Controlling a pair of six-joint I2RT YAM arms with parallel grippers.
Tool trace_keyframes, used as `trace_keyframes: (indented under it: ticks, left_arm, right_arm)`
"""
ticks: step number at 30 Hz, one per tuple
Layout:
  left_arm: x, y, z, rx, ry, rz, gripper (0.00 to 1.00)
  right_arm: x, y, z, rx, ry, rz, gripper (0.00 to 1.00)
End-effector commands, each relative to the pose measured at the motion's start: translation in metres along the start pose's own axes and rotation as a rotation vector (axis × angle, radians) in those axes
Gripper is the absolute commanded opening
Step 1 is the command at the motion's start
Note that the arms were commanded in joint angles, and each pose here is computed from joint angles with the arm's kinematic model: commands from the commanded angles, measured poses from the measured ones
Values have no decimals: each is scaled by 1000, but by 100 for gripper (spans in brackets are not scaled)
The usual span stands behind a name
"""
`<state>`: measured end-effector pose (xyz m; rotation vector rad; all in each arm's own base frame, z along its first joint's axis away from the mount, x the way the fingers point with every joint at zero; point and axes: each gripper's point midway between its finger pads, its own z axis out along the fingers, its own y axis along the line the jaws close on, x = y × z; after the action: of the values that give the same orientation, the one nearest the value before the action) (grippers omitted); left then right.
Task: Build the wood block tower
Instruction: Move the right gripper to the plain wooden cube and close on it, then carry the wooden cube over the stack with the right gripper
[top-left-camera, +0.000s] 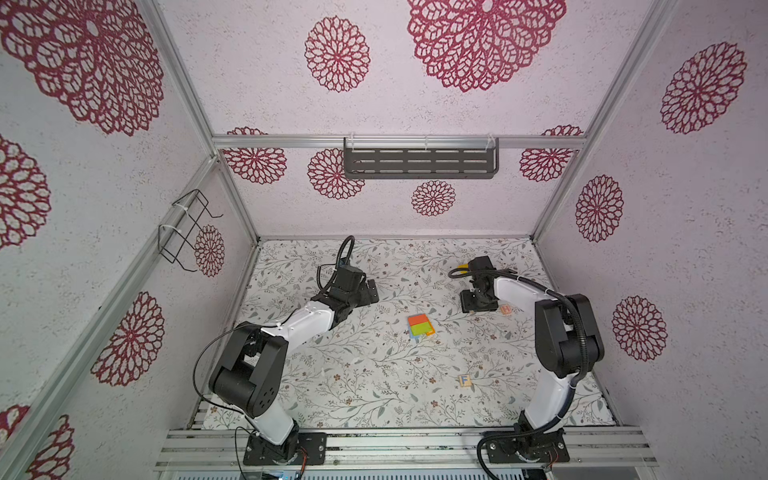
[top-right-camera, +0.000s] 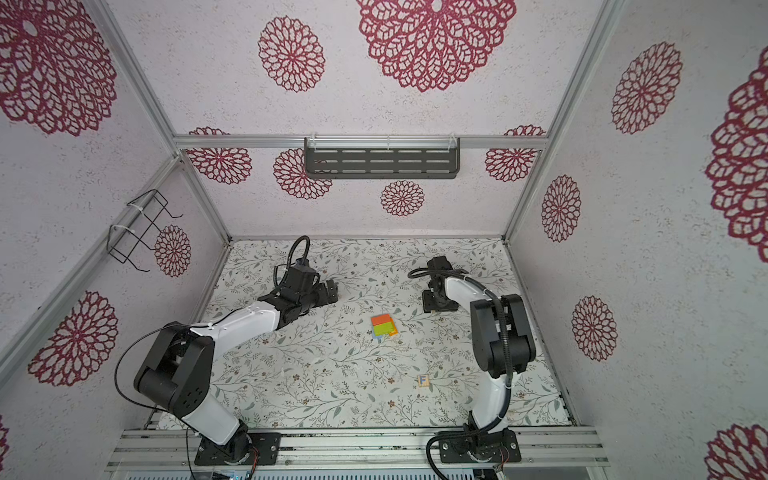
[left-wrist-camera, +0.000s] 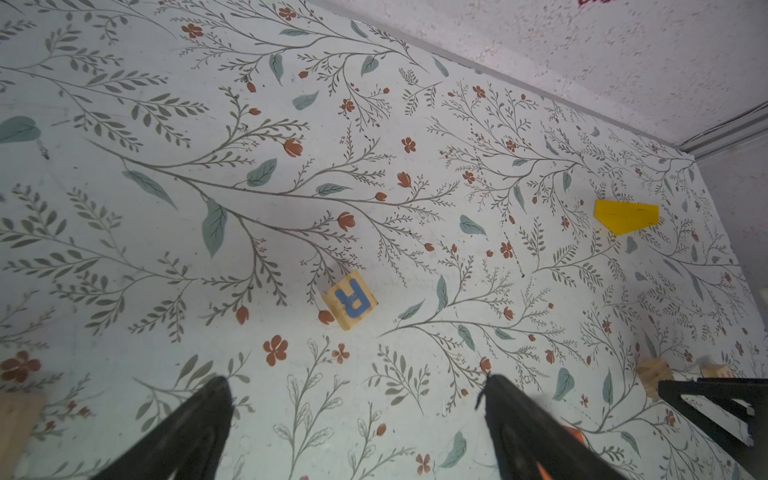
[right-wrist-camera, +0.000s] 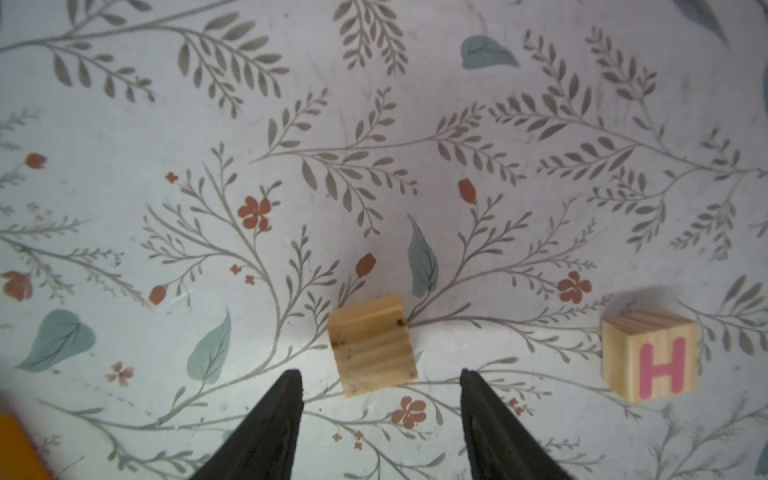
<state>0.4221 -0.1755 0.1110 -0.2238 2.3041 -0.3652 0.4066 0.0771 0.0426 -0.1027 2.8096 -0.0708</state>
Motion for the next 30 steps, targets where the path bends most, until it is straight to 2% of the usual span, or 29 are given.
trace_keyframes:
  ticks: [1,6,9,15,20,25,30]
  left_arm:
    - [-8,-2,-2,22,-38,-3,97]
    - [-5,2,4,11,-28,-8,97]
    - [-2,3,7,10,-19,-13,97]
    - [0,7,10,5,-20,-23,97]
    - [1,9,13,5,-12,-31,97]
    - [-1,11,8,2,-22,-37,97]
    - [-2,12,-6,9,-24,-48,97]
  right_arm:
    - [-6,-9,-2,45,9,-26,61]
    - [-3,-11,3,46,24,-24,57]
    - [-1,-10,6,36,36,-19,51]
    - [3,-8,12,24,54,-12,48]
    - [3,-6,13,14,56,-7,39]
    - [2,-2,10,-8,54,5,29]
    - [0,2,-2,-31,41,24,25]
